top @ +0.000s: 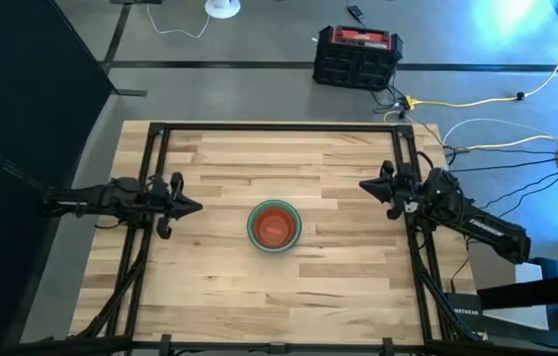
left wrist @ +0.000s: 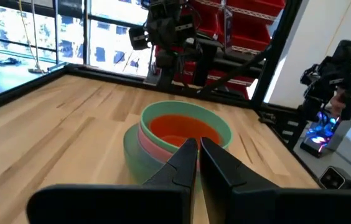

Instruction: Nest bowls inside each other

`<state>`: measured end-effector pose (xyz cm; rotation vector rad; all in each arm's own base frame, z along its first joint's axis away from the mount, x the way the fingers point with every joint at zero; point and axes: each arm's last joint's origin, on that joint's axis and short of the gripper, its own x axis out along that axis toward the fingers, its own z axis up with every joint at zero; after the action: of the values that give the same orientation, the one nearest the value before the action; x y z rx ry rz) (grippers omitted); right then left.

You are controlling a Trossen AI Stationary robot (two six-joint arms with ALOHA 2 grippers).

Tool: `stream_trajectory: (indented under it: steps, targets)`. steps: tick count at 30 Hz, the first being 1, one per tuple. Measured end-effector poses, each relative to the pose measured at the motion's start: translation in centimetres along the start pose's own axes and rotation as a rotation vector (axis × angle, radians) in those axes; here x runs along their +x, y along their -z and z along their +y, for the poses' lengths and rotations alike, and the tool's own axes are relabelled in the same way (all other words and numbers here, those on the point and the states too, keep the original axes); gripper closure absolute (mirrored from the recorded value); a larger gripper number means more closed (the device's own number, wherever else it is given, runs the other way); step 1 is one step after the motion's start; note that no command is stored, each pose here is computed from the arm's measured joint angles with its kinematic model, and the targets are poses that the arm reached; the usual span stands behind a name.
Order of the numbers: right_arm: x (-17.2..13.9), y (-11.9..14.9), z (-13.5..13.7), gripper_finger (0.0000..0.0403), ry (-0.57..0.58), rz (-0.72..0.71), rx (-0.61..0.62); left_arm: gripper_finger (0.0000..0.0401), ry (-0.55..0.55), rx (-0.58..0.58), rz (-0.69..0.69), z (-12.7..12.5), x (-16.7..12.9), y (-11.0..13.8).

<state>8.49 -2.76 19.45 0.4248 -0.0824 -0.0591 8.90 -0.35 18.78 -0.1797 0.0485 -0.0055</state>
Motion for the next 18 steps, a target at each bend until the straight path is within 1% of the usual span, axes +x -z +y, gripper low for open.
stream_trajectory:
  steps: [3, 18]
  targets:
    - [0.0, 0.0, 0.0, 0.0403, 0.001, 0.004, -0.026, 0.0401, 0.0, 0.006, 0.002, 0.1, 0.1, 0.3]
    - [0.0, 0.1, 0.0, 0.0403, -0.014, 0.014, -0.245, 0.0401, 0.003, 0.198, -0.004, 0.3, 0.6, 1.6]
